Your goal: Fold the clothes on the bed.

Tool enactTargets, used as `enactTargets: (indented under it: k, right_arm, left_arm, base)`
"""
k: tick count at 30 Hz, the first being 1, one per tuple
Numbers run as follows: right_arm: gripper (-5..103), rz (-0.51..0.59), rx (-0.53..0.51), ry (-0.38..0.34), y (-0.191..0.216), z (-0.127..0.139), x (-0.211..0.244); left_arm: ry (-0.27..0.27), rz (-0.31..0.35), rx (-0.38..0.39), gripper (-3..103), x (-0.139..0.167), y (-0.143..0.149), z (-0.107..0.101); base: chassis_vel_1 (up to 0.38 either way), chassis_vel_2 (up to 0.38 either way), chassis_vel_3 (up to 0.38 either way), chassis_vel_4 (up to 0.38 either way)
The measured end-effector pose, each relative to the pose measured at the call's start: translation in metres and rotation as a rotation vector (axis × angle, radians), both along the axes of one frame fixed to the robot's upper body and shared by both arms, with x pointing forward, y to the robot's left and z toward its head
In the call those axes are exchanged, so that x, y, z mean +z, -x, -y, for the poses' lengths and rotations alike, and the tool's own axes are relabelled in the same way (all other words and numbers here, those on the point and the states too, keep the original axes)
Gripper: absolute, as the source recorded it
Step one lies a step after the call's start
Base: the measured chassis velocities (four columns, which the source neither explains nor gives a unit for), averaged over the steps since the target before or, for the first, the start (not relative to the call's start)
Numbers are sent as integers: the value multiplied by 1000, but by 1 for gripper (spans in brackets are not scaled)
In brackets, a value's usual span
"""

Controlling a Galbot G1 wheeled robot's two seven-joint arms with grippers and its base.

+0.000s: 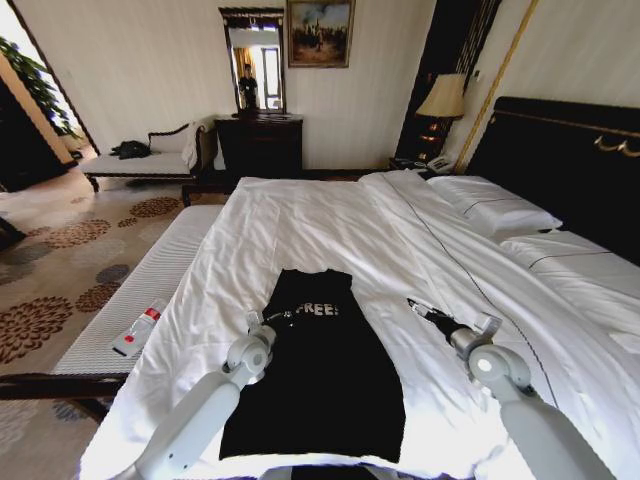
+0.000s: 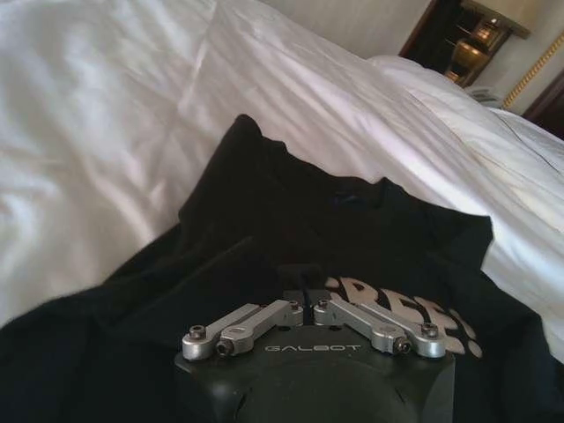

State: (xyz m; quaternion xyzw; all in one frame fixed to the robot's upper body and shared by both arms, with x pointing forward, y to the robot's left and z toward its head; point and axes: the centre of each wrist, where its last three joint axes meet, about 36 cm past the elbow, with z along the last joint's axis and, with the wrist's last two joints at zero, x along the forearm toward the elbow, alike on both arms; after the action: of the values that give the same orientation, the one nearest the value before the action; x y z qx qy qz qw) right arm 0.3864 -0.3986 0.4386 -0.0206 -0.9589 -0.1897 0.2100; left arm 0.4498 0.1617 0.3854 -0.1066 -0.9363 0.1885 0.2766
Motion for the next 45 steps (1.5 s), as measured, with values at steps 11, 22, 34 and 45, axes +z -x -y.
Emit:
enactTargets:
  k: [11, 22, 34, 45]
  right_arm:
    - [100, 3, 26, -10, -6, -10, -3]
    - [100, 1, 36, -10, -9, -16, -5]
    - [100, -10, 16, 5, -2, -6, -6]
    - [100, -8, -2, 4, -1, 1, -4]
  left_arm:
    - [-8, 41, -37, 28, 21, 14, -10]
    - [16, 118, 10, 66, 50, 9, -41]
    - [27, 122, 137, 100, 49, -96, -62]
    - [-36, 63, 162, 100, 4, -157, -33]
  base:
    - [0, 0, 0, 0]
    - [0, 0, 0, 0]
    - [0, 0, 0, 0]
    - [0, 0, 0, 0]
